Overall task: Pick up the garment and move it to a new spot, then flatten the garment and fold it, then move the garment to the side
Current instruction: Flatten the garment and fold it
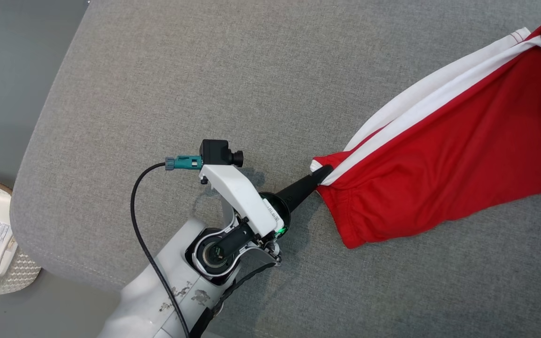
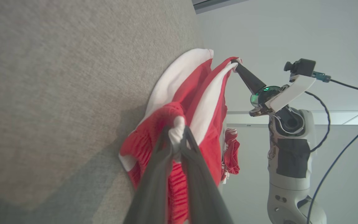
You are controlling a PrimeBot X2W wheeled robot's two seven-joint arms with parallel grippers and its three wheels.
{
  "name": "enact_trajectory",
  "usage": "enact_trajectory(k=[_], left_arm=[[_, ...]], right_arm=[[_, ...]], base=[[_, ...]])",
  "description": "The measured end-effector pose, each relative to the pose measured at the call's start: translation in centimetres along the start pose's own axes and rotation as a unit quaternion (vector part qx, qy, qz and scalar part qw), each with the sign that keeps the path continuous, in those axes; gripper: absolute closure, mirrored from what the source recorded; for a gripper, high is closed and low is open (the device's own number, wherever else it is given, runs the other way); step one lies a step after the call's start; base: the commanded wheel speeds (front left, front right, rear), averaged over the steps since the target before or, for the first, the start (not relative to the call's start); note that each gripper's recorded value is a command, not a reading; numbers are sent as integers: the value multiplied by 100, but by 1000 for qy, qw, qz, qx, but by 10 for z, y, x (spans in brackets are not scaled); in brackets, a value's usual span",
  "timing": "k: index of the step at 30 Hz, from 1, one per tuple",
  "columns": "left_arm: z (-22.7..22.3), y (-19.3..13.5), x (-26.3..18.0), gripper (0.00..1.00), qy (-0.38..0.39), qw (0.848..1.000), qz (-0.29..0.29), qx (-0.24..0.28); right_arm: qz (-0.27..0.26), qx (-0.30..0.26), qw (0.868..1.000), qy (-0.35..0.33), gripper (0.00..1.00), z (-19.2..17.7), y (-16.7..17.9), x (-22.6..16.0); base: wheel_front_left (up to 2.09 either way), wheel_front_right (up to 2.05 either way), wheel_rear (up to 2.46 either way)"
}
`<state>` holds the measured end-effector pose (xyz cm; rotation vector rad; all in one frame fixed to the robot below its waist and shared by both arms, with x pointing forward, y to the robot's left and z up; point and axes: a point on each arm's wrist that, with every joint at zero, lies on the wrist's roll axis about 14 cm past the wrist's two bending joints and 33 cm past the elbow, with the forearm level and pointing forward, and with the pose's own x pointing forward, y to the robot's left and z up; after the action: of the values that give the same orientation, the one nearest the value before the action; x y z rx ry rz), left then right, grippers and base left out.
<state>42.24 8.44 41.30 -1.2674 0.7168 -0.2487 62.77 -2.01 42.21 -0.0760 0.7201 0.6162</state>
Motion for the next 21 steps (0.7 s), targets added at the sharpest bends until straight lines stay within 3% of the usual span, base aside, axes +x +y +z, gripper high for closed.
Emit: enact_trajectory(k=[5,6,7,8,9,21], left_arm=[[3,-3,3,100,-4,1000,-3,5],[4,-4,4,100,-5,1000,-4,6],[5,-3,4,66,-8,1000,-3,6],[7,-2,5,5,-14,1000,-1,7],[10,-1,5,0,-21,1000,2,8],[24,-3,6,0,-68,997,10,39]], right_arm=[[3,5,1000,-12,100,3,0,6],[1,8,1000,-17,88,4,-2,7],[-3,6,1000,-28,15,7,-5,8],[-6,6,999,-36,0,10,-7,9],[-8,10,999,-40,0,12,-9,10],[-37,9,993,-108,0,27,-20,-2]], base=[[0,0,0],[0,0,0],[0,0,0],[0,0,0],[0,0,0],[0,0,0]])
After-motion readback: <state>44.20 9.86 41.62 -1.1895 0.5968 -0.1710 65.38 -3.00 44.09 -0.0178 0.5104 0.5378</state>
